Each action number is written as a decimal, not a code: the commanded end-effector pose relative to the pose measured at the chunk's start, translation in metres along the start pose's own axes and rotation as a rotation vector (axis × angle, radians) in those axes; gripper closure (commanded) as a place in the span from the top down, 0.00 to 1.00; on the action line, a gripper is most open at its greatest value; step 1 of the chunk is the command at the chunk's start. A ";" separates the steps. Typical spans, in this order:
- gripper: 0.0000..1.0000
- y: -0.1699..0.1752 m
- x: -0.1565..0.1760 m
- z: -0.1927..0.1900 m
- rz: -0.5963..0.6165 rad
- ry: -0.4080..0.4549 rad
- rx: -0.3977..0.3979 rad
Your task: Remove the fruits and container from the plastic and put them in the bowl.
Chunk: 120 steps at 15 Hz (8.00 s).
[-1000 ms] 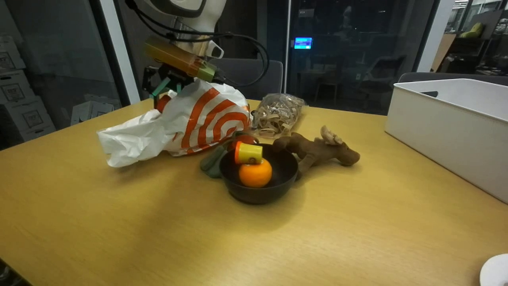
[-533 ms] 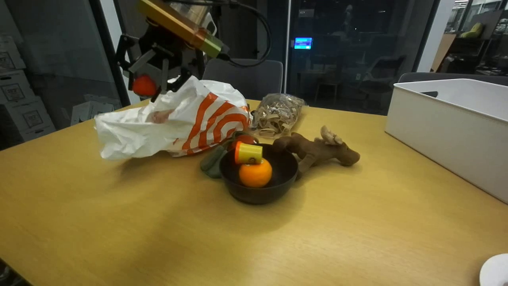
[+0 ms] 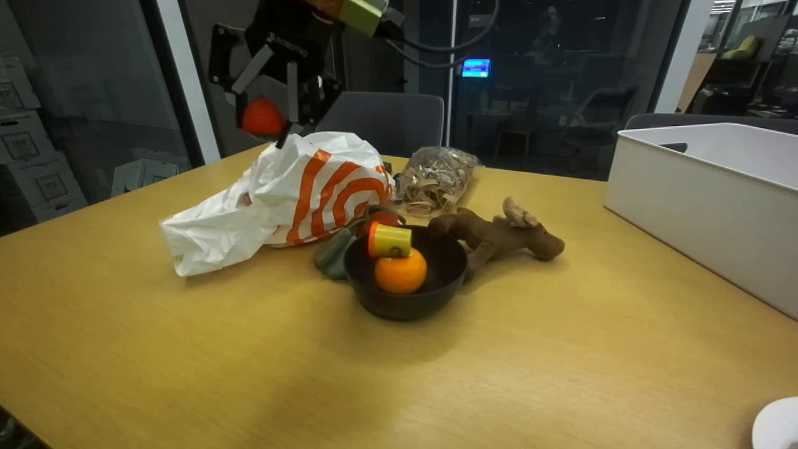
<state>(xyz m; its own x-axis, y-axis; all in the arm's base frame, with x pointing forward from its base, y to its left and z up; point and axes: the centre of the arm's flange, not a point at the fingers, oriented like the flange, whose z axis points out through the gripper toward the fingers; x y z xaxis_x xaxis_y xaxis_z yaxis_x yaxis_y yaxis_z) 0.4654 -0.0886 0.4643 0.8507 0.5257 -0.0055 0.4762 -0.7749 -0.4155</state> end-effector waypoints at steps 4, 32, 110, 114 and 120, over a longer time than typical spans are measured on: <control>0.23 0.065 -0.004 0.049 0.315 0.025 -0.191; 1.00 -0.049 0.121 0.107 0.192 0.159 0.117; 0.61 -0.007 0.129 0.054 -0.181 -0.030 0.119; 0.61 -0.044 0.125 0.060 -0.357 -0.073 0.228; 0.61 -0.077 0.063 0.015 -0.594 -0.179 0.423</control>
<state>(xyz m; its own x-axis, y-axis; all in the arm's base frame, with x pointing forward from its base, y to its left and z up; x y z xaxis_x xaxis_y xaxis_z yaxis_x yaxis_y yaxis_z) 0.5069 0.0314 0.4456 0.4791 0.8679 0.1312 0.6775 -0.2706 -0.6840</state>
